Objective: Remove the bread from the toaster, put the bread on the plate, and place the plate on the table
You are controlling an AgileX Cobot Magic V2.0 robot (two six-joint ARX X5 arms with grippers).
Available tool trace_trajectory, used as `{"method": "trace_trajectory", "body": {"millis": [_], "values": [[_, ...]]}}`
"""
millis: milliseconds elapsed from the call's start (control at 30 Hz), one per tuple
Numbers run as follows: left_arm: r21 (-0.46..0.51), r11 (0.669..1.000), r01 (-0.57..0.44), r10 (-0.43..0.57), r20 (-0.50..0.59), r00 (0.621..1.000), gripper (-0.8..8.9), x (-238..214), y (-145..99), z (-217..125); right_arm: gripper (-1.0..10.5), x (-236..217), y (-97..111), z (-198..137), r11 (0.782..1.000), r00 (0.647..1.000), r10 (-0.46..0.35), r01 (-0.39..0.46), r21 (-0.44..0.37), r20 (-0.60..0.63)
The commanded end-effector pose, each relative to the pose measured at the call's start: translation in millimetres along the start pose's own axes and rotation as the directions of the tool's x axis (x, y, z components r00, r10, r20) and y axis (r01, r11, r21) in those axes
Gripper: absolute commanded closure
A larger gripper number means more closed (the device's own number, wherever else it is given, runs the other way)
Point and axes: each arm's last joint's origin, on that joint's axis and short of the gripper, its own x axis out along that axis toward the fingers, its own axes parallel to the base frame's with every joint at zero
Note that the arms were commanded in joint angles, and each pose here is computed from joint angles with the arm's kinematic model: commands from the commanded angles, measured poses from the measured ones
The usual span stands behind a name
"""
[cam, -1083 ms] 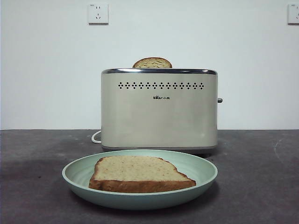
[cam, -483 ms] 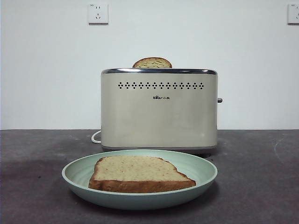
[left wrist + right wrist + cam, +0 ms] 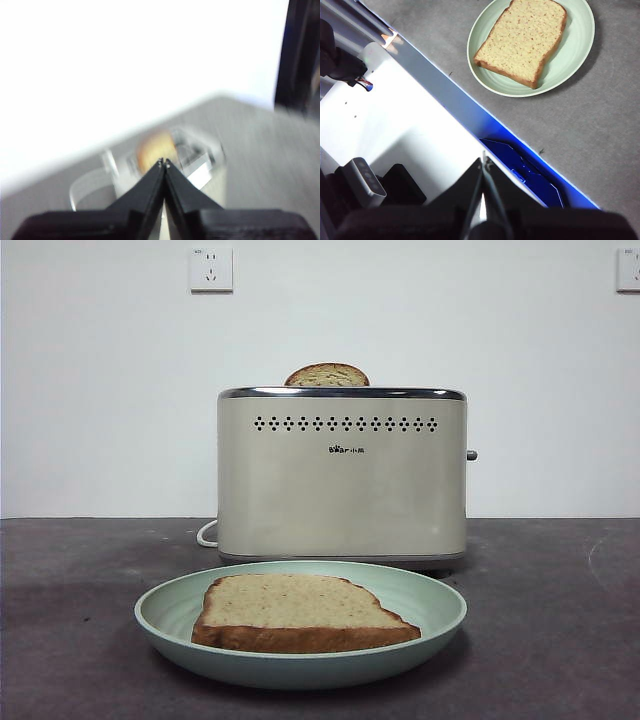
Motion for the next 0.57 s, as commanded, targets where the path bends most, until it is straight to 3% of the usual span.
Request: {"method": "trace_trajectory", "body": {"millis": [33, 133, 233, 400, 567], "values": [[0.093, 0.995, -0.033, 0.017, 0.164, 0.986, 8.17, -6.7, 5.3, 1.8, 9.5, 1.3, -0.3, -0.8, 1.000, 1.000, 0.002, -0.002, -0.010, 0.000], [0.131, 0.982, -0.137, 0.099, 0.262, 0.960, 8.17, -15.5, 8.4, -12.8, 9.5, 1.3, -0.3, -0.8, 1.000, 1.000, 0.002, -0.002, -0.010, 0.000], [0.135, 0.964, -0.228, 0.182, 0.290, 0.939, 8.17, -21.1, 8.7, -44.4, 9.5, 1.3, -0.3, -0.8, 1.000, 1.000, 0.002, -0.002, -0.010, 0.000], [0.088, 0.917, -0.390, 0.361, 0.237, 0.902, 8.17, -18.3, 12.4, -114.7, 9.5, 1.3, -0.3, -0.8, 1.000, 1.000, 0.002, -0.002, -0.010, 0.000], [0.059, 0.908, -0.415, 0.405, 0.132, 0.905, 8.17, -12.5, 12.1, -179.5, 9.5, 1.3, -0.3, -0.8, 1.000, 1.000, 0.002, -0.002, -0.010, 0.000]]}}
